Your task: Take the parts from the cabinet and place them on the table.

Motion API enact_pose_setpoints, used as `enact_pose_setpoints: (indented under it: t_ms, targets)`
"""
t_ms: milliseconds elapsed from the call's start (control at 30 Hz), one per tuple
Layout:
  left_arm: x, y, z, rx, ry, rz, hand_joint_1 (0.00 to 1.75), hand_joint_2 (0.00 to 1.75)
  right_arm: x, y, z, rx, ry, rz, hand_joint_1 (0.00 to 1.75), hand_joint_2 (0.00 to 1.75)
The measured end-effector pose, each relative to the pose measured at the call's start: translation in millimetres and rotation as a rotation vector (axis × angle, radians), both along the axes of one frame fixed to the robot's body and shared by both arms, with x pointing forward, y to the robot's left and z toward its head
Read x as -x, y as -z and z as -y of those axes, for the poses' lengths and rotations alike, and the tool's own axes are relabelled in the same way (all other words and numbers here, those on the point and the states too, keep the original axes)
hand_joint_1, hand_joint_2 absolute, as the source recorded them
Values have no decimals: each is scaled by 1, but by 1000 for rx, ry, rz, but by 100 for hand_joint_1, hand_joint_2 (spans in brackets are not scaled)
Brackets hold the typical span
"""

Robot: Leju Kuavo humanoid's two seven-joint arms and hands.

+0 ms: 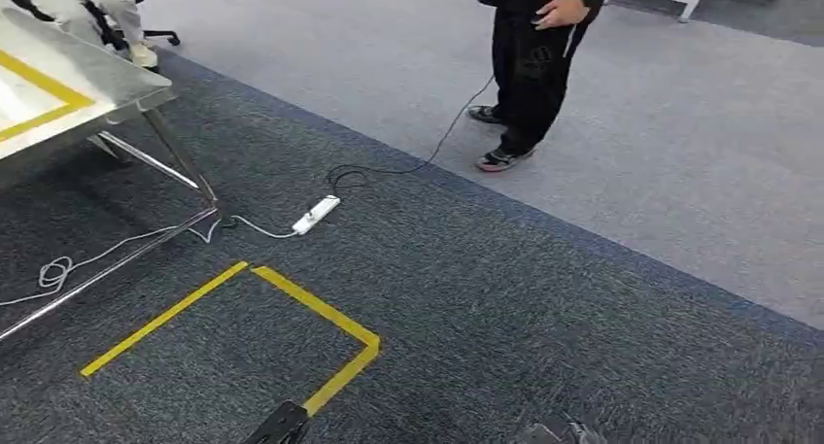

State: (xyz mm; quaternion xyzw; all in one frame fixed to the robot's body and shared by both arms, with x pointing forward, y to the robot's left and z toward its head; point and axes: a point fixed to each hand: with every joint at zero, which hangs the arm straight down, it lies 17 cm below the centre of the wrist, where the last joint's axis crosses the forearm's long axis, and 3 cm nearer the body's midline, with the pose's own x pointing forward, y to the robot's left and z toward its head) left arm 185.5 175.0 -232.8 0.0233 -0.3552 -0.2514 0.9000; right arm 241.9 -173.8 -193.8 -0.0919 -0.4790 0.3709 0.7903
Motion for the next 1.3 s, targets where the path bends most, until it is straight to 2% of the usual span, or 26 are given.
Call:
enact_pose_setpoints:
  t_ms: [1300]
  targets:
    - [-17, -6, 0, 4, -7, 33, 0, 0, -16, -8, -10, -4, -33, 19, 0, 0]
